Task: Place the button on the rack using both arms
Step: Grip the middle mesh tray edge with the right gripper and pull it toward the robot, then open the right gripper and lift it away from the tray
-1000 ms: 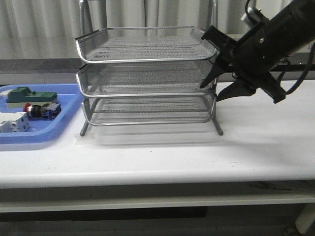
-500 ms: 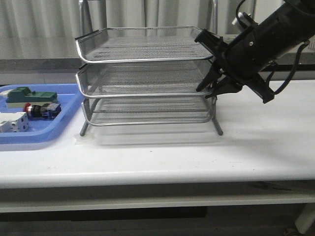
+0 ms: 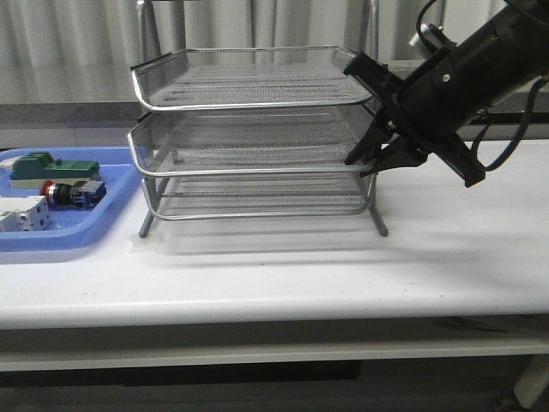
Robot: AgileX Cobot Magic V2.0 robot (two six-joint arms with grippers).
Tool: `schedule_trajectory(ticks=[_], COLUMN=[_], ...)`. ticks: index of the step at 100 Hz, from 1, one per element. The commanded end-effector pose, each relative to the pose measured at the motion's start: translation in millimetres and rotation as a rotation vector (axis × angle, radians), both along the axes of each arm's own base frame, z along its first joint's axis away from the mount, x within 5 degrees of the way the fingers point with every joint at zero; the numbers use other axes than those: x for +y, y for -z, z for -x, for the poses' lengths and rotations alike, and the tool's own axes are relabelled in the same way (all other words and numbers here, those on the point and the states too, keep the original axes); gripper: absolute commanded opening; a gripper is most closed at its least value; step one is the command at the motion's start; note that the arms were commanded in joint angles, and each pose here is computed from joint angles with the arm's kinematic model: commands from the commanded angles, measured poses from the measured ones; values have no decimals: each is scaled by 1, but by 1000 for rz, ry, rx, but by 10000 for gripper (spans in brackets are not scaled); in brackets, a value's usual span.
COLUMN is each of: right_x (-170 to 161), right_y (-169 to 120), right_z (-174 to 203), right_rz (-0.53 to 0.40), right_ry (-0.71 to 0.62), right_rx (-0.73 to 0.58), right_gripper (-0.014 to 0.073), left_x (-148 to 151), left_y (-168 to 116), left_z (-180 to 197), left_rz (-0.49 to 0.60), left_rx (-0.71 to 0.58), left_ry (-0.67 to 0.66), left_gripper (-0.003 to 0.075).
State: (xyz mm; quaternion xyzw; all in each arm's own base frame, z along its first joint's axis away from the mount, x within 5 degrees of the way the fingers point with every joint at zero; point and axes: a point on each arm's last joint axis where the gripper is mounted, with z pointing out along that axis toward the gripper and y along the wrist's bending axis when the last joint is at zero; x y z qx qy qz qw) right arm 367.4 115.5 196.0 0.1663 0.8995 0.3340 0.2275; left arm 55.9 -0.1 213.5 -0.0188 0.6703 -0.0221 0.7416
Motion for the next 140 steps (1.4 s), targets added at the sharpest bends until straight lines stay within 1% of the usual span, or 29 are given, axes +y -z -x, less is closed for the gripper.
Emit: schedule_trajectory(ticks=[1, 12, 48, 60, 75, 82, 89, 96, 101, 108, 113, 120, 140], right_x=[-2, -5, -7, -5, -5, -5, -5, -5, -5, -6, -6, -7, -11], right_y=[-14, -14, -7, -4, -3, -3, -3, -2, -2, -2, -2, -4, -27], right_z=[16, 34, 91, 104, 108, 108, 108, 108, 109, 109, 109, 110, 119], right_rz=[57, 96, 133, 143, 147, 148, 153, 165, 174, 186, 193, 211, 247], right_ry=[-89, -105, -121, -134, -134, -135, -139, -150, -159, -170, -177, -192, -230], right_rx=[-38, -40, -17, -14, -14, -14, -17, -21, -22, -25, -28, -45, -145], right_gripper=[-40, -40, -40, -40, -30, 14, 91, 194, 288, 397, 450, 481, 480], left_x=[-1, -1, -1, -1, -1, -1, -1, -1, -1, -1, -1, -1, -1], left_y=[3, 3, 3, 3, 3, 3, 3, 3, 3, 3, 3, 3, 3], left_z=[2, 2, 2, 2, 2, 2, 2, 2, 2, 2, 2, 2, 2], left_rz=[12, 12, 12, 12, 12, 12, 12, 12, 12, 12, 12, 12, 12], left_rx=[-74, -74, -74, -74, -74, -74, -74, -74, -74, -74, -74, -74, -74], left_ry=[12, 12, 12, 12, 12, 12, 12, 12, 12, 12, 12, 12, 12], left_gripper=[-20, -20, -20, -20, -20, -20, -20, -20, -20, -20, -20, -20, -20])
